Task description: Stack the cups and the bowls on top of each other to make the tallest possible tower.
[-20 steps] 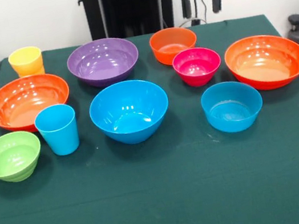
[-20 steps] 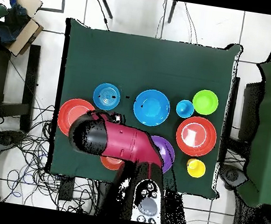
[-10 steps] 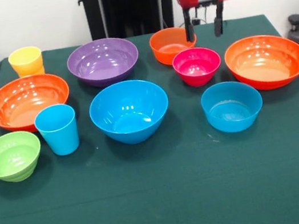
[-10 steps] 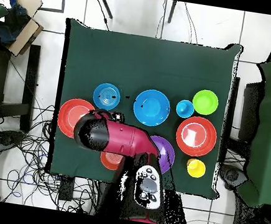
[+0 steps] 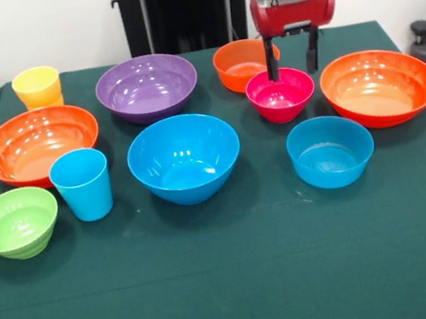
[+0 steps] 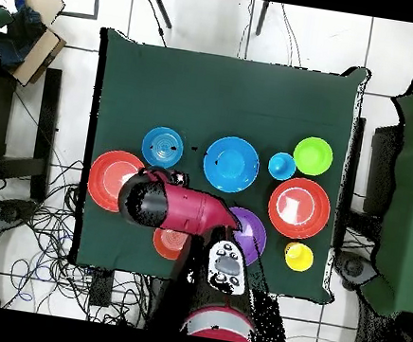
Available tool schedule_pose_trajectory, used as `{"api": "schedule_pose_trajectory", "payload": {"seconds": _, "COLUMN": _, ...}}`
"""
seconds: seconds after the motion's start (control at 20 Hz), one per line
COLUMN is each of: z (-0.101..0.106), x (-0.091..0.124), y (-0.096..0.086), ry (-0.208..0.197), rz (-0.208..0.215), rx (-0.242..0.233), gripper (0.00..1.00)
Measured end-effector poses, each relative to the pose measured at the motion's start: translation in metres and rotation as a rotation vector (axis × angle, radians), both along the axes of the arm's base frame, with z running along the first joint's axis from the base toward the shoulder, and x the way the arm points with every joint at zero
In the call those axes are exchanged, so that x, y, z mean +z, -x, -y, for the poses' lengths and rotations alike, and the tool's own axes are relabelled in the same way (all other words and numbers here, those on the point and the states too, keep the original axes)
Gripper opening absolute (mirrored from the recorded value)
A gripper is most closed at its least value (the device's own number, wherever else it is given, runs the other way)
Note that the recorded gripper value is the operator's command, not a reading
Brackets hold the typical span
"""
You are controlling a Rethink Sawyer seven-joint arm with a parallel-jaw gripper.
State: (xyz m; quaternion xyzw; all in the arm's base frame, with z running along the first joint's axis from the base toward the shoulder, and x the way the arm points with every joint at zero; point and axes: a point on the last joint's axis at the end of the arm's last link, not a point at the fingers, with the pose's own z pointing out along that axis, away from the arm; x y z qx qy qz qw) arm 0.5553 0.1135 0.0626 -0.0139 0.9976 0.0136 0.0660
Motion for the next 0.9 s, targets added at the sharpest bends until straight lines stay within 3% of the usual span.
{"api": "schedule_pose_trajectory", "payload": {"seconds": 0.5, "z": 0.03, "x": -0.021, "y": -0.003, "ry": -0.052, "rz": -0.026, "rx": -0.032, "gripper": 1.0}}
{"api": "schedule_pose_trajectory", "payload": {"seconds": 0.9, "z": 0.051, "x": -0.027, "y": -0.004, "ry": -0.077, "rz": -0.023, "rx": -0.025, "gripper": 1.0}}
